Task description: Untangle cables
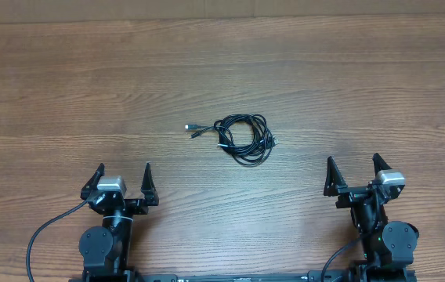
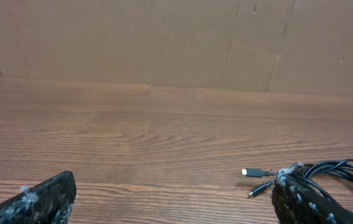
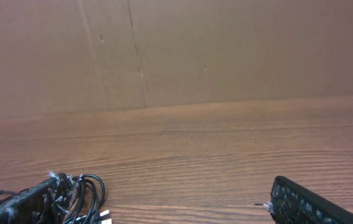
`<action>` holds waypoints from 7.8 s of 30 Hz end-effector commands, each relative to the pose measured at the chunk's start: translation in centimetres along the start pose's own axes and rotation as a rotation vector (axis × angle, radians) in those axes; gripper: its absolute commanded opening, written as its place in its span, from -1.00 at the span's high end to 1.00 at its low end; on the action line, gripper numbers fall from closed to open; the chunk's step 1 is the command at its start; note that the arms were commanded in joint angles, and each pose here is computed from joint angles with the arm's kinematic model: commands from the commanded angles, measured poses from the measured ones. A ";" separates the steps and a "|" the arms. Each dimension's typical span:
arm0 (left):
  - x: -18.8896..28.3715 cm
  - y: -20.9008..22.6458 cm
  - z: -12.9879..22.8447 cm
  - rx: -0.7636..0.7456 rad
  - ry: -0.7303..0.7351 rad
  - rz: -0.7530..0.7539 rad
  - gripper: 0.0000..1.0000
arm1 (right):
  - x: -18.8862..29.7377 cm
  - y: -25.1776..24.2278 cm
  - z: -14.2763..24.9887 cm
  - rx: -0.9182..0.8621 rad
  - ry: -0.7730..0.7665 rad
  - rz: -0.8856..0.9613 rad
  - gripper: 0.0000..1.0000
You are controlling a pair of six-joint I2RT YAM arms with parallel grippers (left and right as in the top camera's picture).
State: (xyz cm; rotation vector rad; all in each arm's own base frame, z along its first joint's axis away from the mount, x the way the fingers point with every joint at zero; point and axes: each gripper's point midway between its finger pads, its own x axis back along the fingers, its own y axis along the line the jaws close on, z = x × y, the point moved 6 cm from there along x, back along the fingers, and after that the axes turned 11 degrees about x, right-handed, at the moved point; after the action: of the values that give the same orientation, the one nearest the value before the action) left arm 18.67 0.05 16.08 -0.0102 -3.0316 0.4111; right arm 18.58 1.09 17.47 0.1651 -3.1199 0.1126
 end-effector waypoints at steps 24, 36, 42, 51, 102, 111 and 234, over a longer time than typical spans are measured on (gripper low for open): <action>0.0 0.1 0.0 -0.015 -0.006 -0.008 -0.99 | 0.0 0.0 0.2 -0.003 -0.002 0.009 -1.00; 0.0 0.1 0.0 -0.016 -0.006 -0.008 -1.00 | 0.0 0.0 0.2 -0.003 -0.002 0.009 -1.00; 0.0 0.1 0.0 -0.015 -0.006 -0.008 -0.99 | 0.0 0.0 0.2 -0.003 -0.002 0.009 -1.00; 0.0 0.1 0.0 -0.016 -0.006 -0.008 -1.00 | 0.0 0.0 0.2 -0.003 -0.002 0.009 -1.00; 0.0 0.1 0.0 -0.015 -0.006 -0.008 -0.99 | 0.0 0.0 0.2 -0.003 -0.002 0.009 -0.99; 0.0 0.1 0.0 -0.016 -0.006 -0.008 -1.00 | 0.0 0.0 0.2 -0.003 -0.002 0.009 -1.00; 0.0 0.0 0.0 0.116 -0.004 0.000 -1.00 | 0.0 0.0 0.2 -0.003 -0.002 0.009 -1.00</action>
State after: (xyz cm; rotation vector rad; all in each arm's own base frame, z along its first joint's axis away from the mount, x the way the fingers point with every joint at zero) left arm 18.67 0.04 16.08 -0.0046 -3.0049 0.5729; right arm 18.58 1.09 17.48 0.1646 -3.1203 0.1126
